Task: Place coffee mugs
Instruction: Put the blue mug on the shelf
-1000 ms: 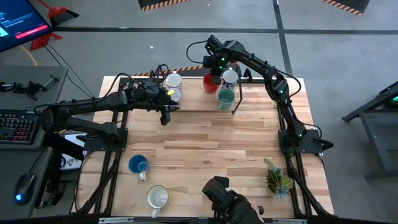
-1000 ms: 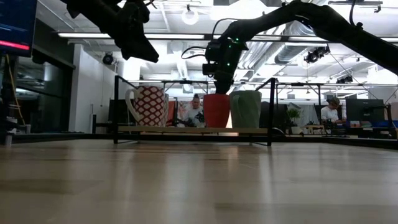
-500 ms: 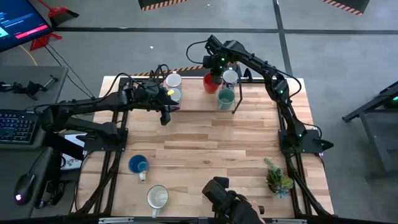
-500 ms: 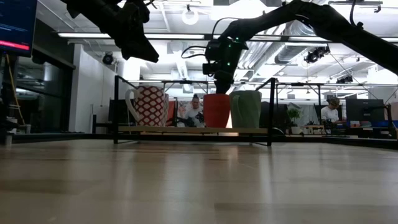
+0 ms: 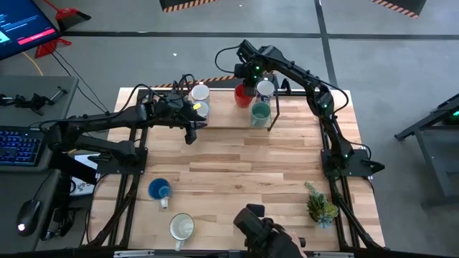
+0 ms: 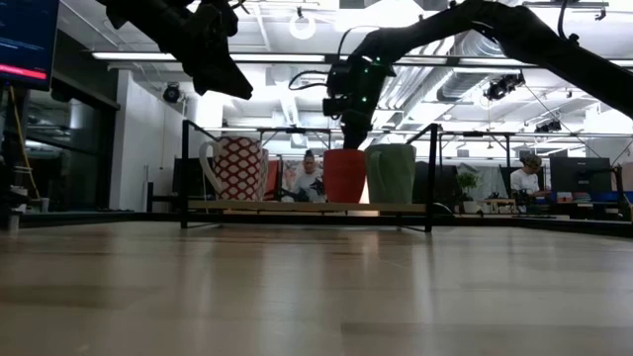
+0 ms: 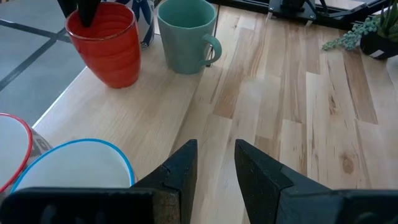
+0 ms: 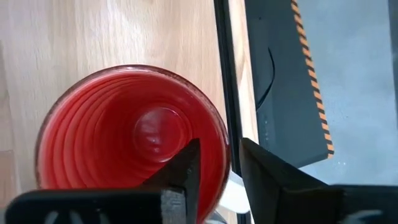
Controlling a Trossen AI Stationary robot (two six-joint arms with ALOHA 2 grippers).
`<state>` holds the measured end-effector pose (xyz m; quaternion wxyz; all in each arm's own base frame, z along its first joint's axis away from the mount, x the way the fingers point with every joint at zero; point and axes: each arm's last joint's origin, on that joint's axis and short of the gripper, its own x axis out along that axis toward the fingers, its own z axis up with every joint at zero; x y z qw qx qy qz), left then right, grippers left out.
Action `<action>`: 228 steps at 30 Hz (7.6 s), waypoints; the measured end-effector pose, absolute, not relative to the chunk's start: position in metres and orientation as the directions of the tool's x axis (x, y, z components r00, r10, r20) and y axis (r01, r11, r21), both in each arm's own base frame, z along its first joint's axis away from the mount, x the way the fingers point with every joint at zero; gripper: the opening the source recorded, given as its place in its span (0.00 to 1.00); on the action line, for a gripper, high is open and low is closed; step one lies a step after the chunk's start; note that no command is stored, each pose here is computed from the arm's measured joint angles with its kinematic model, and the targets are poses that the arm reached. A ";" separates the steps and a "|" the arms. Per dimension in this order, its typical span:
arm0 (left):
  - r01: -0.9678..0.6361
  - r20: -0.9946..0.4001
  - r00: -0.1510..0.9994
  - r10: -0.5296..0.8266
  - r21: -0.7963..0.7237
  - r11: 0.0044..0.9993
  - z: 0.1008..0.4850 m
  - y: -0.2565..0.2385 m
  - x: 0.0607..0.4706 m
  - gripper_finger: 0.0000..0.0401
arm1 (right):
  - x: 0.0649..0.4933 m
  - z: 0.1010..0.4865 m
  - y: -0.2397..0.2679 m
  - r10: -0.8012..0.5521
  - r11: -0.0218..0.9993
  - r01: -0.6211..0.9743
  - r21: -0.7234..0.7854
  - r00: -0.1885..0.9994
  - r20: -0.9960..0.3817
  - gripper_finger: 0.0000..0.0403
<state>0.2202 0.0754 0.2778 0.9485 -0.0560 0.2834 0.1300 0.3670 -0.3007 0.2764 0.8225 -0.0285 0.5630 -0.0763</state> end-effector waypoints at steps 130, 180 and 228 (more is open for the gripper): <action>0.366 0.028 0.931 -0.365 -0.109 0.924 0.247 -0.043 0.116 0.47 | 0.166 0.260 0.087 -0.072 0.969 0.181 0.169 0.860 -0.505 0.24; 0.100 -0.808 0.515 -0.287 -0.276 0.956 0.259 -0.067 0.129 0.43 | 0.165 0.258 0.086 -0.078 0.960 0.204 0.190 0.850 -0.520 0.24; -0.132 -0.997 0.081 -0.011 -0.022 0.991 0.189 -0.101 0.159 0.42 | 0.164 0.258 0.086 -0.078 0.970 0.186 0.157 0.850 -0.521 0.24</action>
